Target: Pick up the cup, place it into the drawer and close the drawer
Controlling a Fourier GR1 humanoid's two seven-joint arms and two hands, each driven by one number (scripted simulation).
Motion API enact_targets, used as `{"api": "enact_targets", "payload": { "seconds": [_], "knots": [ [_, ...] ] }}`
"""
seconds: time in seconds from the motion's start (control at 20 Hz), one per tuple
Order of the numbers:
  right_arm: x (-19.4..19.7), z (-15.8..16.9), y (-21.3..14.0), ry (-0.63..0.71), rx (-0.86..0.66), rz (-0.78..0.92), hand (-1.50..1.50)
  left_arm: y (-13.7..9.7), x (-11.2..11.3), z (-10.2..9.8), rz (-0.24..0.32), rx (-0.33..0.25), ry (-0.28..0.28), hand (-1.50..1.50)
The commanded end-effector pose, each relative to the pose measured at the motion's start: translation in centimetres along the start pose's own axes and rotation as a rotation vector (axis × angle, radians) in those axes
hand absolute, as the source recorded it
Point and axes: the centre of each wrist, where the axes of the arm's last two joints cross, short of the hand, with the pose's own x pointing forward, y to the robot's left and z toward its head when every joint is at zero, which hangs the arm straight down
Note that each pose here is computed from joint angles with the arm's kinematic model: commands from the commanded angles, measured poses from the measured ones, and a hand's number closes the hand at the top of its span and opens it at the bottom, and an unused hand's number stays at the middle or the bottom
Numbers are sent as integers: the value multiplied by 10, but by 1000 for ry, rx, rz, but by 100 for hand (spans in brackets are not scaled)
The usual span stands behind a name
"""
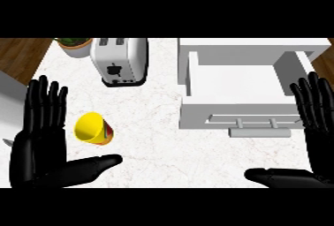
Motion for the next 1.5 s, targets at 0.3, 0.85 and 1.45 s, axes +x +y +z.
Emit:
{"api": "enact_targets", "payload": {
  "seconds": [0.3,0.85,1.45],
  "knots": [
    [-31,2,-2,6,25,5,-150,20,-24,24,50,112,108,-150],
    [-24,3,-6,21,24,32,-150,67,-106,31,-87,259,203,-150],
    [-2,-14,-29,18,19,31,-150,119,-167,85,-152,325,273,-150]
  ]
}}
